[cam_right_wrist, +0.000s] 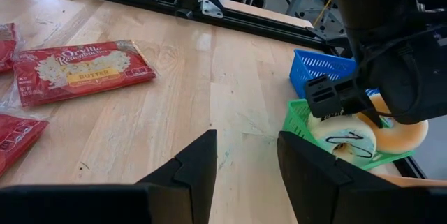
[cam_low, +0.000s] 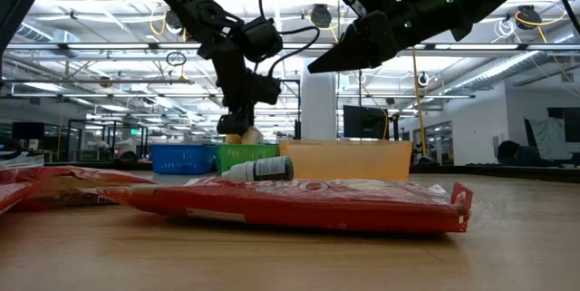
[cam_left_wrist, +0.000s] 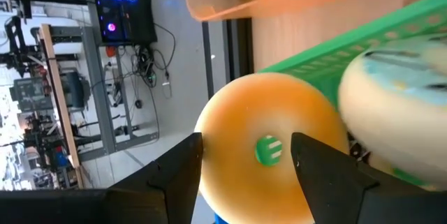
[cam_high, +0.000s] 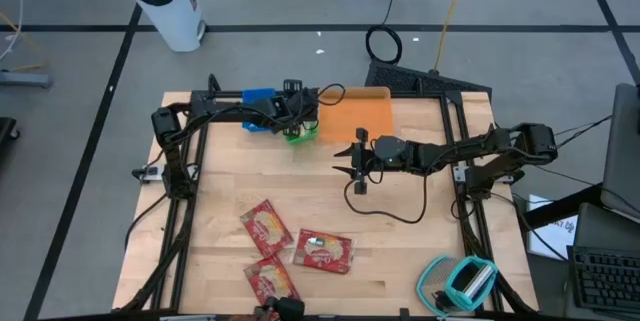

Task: Pick & Place Food Item
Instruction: Put the blue donut into the green bin

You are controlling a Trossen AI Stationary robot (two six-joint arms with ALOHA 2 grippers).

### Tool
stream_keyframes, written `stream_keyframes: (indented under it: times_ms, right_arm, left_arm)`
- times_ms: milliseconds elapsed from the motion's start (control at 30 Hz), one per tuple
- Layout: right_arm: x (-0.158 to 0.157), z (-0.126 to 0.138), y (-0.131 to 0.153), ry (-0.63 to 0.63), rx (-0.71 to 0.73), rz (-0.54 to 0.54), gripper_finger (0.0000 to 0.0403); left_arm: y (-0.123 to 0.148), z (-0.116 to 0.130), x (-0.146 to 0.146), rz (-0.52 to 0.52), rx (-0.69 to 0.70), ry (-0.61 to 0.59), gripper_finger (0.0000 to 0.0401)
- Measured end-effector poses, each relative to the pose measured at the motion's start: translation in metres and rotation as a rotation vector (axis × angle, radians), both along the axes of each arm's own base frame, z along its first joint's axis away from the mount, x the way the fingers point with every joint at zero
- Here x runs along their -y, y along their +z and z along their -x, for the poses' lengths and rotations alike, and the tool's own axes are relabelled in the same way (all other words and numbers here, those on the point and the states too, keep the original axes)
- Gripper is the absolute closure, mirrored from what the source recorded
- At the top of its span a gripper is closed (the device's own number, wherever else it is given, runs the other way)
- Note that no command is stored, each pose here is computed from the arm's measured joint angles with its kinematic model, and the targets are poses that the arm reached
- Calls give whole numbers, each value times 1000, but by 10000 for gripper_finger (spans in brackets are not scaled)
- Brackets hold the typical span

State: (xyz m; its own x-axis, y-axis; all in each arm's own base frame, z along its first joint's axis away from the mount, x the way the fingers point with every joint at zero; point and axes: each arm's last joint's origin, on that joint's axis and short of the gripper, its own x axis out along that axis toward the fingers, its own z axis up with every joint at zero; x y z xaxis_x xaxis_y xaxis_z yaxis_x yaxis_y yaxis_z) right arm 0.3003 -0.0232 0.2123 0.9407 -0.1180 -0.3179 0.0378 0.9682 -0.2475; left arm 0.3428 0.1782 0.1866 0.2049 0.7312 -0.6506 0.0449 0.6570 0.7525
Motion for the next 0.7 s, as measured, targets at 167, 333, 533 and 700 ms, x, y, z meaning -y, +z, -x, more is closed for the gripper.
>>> stream_keyframes:
  times_ms: [167,333,533,700]
  right_arm:
    - [0,0,0,0,0,0,264]
    - [0,0,0,0,0,0,264]
    - [0,0,0,0,0,0,264]
    - [0,0,0,0,0,0,264]
  left_arm:
    - [0,-5,11,0,0,-32,183]
    - [-1,-10,21,37,17,-74,183]
    - [-3,-12,27,173,104,-77,183]
    - [-6,-8,24,325,170,-75,183]
